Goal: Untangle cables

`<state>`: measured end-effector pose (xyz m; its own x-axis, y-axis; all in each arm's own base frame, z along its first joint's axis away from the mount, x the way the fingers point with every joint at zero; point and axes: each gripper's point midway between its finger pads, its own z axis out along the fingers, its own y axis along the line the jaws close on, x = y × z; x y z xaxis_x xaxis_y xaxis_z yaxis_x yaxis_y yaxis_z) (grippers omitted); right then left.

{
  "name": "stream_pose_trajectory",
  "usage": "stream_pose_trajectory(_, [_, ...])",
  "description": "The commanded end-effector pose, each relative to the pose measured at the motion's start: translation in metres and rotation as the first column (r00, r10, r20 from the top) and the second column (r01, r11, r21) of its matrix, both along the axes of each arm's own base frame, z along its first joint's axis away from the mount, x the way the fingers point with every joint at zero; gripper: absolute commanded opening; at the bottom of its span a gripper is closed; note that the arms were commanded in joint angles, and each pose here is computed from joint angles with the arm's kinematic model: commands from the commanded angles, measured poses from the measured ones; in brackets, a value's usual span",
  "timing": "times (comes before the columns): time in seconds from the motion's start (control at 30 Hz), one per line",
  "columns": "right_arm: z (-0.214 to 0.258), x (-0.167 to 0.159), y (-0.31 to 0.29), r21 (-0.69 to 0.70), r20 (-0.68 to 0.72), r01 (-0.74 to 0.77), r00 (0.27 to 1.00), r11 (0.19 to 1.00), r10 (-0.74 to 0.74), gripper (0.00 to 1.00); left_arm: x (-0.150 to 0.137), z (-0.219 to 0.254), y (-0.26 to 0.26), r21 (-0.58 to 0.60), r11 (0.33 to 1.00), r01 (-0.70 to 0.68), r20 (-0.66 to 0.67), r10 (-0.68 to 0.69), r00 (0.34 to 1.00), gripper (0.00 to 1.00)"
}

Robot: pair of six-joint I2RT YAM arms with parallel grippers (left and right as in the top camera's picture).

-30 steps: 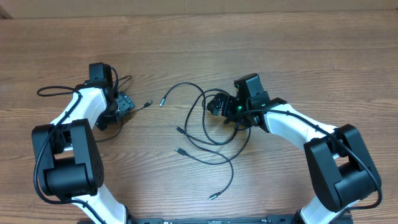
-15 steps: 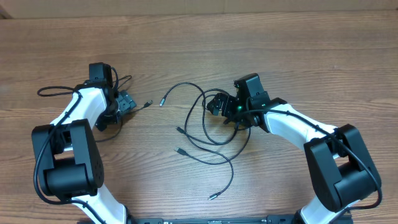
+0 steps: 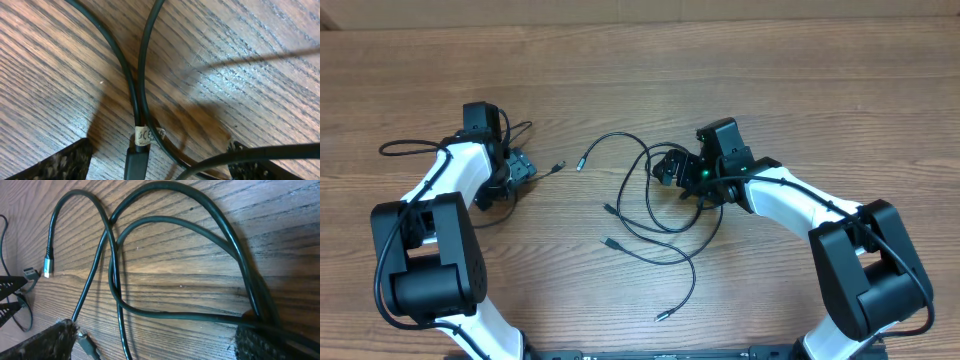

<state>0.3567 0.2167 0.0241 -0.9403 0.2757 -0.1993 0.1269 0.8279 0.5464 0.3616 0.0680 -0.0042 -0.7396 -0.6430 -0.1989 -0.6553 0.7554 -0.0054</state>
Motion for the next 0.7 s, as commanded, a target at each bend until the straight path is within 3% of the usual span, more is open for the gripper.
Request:
stream_pose_trajectory(0.0, [-0.0187,-0.0065,-0.0103,-0.049,-0.035,0.019,0.999,0.999,-0.021,1.0,-0.0431,-0.0459,-0.0214,-0.11,0.994,-0.012,-0.162,-0.006,0.987,0.83])
stream_pose_trajectory(0.33, [-0.0187,-0.0065,-0.0103,-0.049,-0.035,0.019,0.999,0.999,-0.021,1.0,-0.0436,-0.0459,-0.0214,-0.11,0.994,-0.011,-0.164,-0.007,0.986,0.41])
stream_pose_trajectory(0.67, [-0.0187,-0.0065,-0.0103,-0.049,-0.035,0.019,0.999,0.999,-0.021,1.0,-0.0449,-0.0458,-0.0216,-0.111,0.994,-0.011,-0.169,-0.008,0.986,0.21])
